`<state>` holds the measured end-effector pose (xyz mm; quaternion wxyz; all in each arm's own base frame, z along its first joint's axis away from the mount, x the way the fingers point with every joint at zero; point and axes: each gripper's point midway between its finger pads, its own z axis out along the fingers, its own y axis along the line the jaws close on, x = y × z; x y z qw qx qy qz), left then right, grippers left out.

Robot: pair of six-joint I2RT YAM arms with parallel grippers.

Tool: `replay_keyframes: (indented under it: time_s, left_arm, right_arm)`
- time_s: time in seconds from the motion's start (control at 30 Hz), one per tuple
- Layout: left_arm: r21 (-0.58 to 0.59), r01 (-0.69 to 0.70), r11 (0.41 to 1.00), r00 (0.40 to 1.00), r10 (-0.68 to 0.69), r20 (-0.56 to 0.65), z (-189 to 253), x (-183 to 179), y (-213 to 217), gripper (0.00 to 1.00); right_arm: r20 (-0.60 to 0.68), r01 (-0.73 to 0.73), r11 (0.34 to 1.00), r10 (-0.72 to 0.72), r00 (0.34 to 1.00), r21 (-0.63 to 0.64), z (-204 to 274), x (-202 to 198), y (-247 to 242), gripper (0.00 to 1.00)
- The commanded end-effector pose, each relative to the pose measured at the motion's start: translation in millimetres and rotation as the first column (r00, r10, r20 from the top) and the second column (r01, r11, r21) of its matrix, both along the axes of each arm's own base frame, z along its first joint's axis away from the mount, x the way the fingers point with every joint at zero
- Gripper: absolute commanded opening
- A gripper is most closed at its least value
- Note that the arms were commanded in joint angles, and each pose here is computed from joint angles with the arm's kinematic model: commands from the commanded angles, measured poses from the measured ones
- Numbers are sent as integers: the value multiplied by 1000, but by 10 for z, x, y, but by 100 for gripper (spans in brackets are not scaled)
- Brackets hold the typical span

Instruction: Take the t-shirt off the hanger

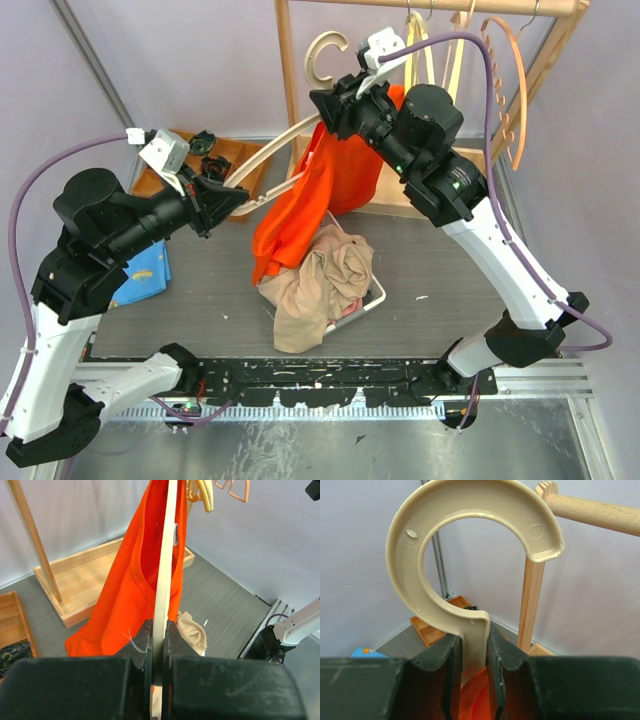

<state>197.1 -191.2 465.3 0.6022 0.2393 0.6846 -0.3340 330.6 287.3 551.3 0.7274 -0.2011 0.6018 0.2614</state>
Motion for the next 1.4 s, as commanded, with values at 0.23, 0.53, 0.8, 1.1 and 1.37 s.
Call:
replay_keyframes:
  time_s: [0.23,0.53,0.8,1.1,1.37]
  left_arm:
    - [-11,-53,999,998,53,18,90,-7,122,0]
    - [4,-72,997,997,72,15,37,-167,269,0]
    - [-21,-148,989,989,148,23,93,-194,434,0]
    - [-50,-151,987,987,154,40,186,6,308,0]
    - [-63,-122,990,991,126,55,272,-11,260,0]
  right_arm:
    - [81,-33,996,26,996,83,433,-232,-139,34]
    - [85,-21,985,7,996,173,604,-388,-336,46]
    - [46,-16,986,8,999,165,520,-460,-402,46]
    - [-47,-125,985,131,990,116,261,-507,-147,46]
    - [-127,-197,973,212,969,119,62,-447,116,46]
